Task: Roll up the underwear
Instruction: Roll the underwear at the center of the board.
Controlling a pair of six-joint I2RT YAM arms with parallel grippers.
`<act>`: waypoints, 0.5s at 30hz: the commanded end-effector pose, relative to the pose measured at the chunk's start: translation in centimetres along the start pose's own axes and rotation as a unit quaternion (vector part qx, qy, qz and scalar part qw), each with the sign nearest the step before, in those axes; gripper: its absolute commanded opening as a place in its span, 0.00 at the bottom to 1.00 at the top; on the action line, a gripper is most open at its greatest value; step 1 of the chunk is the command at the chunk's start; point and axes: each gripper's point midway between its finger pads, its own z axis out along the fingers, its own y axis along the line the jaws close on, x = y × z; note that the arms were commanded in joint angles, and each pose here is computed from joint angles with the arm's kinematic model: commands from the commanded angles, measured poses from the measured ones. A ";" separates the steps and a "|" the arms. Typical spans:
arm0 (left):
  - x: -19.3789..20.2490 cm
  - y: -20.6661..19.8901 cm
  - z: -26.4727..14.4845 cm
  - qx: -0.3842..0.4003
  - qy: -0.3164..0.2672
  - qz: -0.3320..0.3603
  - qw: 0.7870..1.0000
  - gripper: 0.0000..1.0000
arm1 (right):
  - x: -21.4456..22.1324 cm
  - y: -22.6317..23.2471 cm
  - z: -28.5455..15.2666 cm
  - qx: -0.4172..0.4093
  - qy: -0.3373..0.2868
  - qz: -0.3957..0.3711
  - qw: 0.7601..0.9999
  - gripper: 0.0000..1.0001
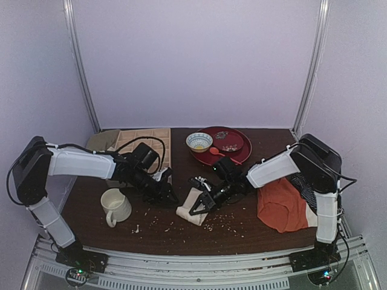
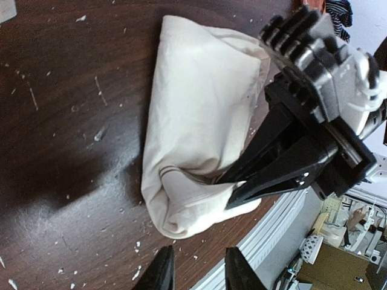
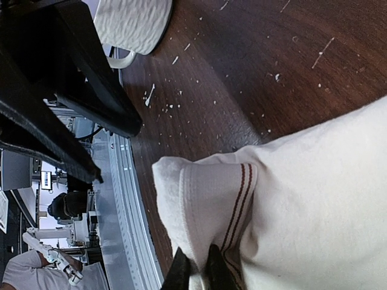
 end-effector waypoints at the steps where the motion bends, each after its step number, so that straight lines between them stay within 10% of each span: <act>1: -0.6 -0.6 0.7 0.035 -0.014 0.030 0.999 0.42 | 1.6 -3.5 0.2 0.035 0.008 0.050 0.998 0.00; 15: -0.6 0.7 2.4 0.042 -0.018 0.038 0.998 0.45 | 1.5 -4.7 -0.4 0.041 -0.018 0.091 0.995 0.00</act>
